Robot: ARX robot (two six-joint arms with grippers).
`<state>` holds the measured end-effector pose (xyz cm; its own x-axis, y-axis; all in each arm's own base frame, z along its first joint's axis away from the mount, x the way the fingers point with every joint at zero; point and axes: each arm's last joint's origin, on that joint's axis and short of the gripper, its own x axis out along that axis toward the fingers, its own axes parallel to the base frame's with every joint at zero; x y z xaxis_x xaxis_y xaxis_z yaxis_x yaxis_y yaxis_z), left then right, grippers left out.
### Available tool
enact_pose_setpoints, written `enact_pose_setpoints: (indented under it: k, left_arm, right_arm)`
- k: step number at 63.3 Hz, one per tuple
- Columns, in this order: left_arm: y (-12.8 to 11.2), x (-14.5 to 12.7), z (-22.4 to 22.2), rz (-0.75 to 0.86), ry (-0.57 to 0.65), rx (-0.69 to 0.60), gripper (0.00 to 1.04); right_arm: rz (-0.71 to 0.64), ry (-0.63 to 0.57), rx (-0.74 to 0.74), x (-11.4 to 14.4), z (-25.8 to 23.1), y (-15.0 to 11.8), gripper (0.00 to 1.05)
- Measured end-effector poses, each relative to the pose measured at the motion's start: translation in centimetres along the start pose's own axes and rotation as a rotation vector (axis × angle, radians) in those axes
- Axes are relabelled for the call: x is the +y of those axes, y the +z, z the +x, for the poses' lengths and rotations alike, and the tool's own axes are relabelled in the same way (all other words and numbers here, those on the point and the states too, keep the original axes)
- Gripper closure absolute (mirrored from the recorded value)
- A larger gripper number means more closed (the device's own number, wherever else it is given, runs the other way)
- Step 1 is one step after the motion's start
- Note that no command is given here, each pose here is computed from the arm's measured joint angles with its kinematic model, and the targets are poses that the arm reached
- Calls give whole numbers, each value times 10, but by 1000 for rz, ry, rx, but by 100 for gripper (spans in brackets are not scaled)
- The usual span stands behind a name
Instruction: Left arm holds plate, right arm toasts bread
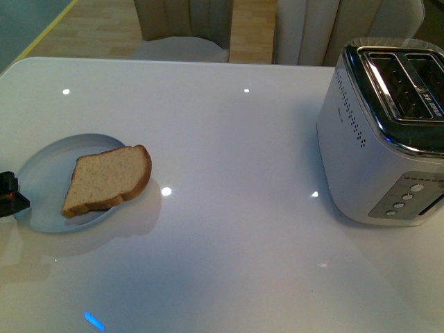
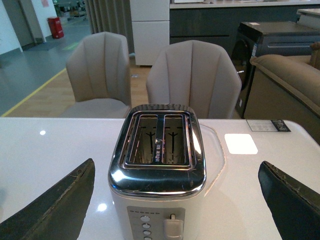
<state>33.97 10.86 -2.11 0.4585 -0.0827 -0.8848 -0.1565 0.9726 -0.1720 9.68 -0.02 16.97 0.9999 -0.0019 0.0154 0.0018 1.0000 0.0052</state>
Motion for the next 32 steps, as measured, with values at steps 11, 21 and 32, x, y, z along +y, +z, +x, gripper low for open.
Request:
enact_pose_setpoints:
  k: [11,21,32]
  left_arm:
    - [-1,-3,2,-79,-16,9,75]
    - [-1,-5,2,-179,-50,15,102]
    - [-2,-5,0,-229,-58,16,102]
  right_arm:
    - [0,0,0,0,0,0,9]
    - [0,0,0,0,0,0,9]
    - [0,0,0,0,0,0,9]
